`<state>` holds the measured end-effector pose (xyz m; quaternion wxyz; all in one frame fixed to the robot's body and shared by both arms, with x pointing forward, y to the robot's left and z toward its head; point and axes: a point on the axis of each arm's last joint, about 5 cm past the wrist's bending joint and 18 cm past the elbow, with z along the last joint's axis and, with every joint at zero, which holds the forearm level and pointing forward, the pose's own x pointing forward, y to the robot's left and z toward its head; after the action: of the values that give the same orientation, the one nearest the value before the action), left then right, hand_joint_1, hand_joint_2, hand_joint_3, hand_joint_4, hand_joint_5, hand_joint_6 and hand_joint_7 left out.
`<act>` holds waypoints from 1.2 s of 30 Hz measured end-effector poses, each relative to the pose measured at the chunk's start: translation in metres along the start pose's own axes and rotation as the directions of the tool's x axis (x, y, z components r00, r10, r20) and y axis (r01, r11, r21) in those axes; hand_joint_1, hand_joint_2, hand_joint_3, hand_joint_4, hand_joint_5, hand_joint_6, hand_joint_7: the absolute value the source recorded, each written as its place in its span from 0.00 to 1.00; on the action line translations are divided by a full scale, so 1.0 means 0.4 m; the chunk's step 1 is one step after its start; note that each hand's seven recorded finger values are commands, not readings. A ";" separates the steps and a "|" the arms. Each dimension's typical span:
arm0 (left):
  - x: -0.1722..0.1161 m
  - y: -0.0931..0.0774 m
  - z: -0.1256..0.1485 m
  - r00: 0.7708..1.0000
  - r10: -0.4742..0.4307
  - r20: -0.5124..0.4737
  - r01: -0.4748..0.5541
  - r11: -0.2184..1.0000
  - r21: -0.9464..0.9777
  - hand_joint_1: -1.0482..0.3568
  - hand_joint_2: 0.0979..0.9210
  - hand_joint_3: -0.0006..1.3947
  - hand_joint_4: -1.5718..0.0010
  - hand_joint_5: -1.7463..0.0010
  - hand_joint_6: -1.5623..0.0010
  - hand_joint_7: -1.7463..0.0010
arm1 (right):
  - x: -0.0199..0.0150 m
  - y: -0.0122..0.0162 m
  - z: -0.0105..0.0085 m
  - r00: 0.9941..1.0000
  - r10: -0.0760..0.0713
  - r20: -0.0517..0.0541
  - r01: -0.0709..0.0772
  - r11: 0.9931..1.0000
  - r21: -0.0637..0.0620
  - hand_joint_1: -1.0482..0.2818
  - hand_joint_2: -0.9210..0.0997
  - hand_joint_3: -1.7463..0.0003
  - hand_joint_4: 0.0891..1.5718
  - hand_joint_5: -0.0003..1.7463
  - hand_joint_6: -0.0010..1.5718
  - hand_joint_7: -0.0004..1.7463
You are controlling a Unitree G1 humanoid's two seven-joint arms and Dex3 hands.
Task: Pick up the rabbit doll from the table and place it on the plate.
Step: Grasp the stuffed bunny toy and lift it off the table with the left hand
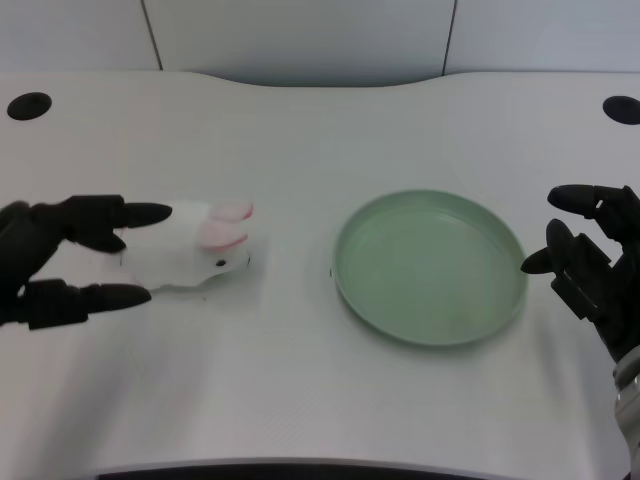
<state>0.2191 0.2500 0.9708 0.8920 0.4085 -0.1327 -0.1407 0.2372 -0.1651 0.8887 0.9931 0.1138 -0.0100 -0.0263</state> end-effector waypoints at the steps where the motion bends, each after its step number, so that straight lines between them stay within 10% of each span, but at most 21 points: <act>1: 0.014 0.023 0.013 1.000 0.002 0.011 -0.003 0.996 0.086 0.23 0.94 0.00 0.89 0.56 0.70 1.00 | 0.0019 0.0011 0.0001 1.000 0.005 0.002 -0.005 1.000 0.000 0.56 0.00 0.66 0.23 0.94 0.26 0.81; 5: 0.049 0.067 0.050 0.998 0.030 0.064 -0.044 0.972 0.232 0.20 0.94 0.00 0.95 0.61 0.74 1.00 | 0.0105 0.0032 0.0056 1.000 0.016 0.022 -0.016 1.000 0.000 0.56 0.01 0.67 0.24 0.93 0.27 0.80; 16: 0.130 0.076 0.061 0.997 -0.076 0.008 0.069 0.939 0.338 0.14 0.92 0.00 0.99 0.68 0.80 1.00 | 0.0112 -0.0073 0.0005 1.000 0.000 0.015 0.000 1.000 0.000 0.55 0.00 0.71 0.26 0.93 0.27 0.79; 18: 0.184 0.075 0.048 0.984 -0.149 -0.098 0.175 0.915 0.363 0.13 0.92 0.00 0.99 0.68 0.81 1.00 | 0.0135 0.0005 0.0066 1.000 0.009 0.022 -0.009 1.000 0.001 0.55 0.00 0.71 0.26 0.93 0.27 0.79; 22: 0.263 0.050 0.036 0.958 -0.229 -0.170 0.277 0.890 0.363 0.11 0.93 0.00 0.97 0.69 0.80 0.99 | 0.0123 -0.0062 0.0125 1.000 -0.012 -0.001 0.012 1.000 -0.002 0.56 0.00 0.70 0.23 0.93 0.26 0.79; 26: 0.305 0.010 0.023 0.929 -0.297 -0.220 0.357 0.875 0.326 0.10 0.94 0.00 0.96 0.71 0.81 1.00 | 0.0155 -0.0106 0.0165 1.000 -0.011 0.001 0.011 1.000 -0.004 0.56 0.00 0.68 0.22 0.95 0.25 0.81; 36: 0.347 -0.020 0.003 0.888 -0.337 -0.313 0.431 0.849 0.307 0.08 0.90 0.00 0.94 0.76 0.79 1.00 | 0.0211 -0.0090 0.0144 1.000 -0.004 0.006 0.003 1.000 0.008 0.55 0.00 0.70 0.25 0.95 0.26 0.81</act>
<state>0.3458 0.1943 0.9824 0.7621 0.6007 0.0406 -0.2380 0.2453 -0.1703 0.8937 0.9926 0.1177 -0.0131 -0.0284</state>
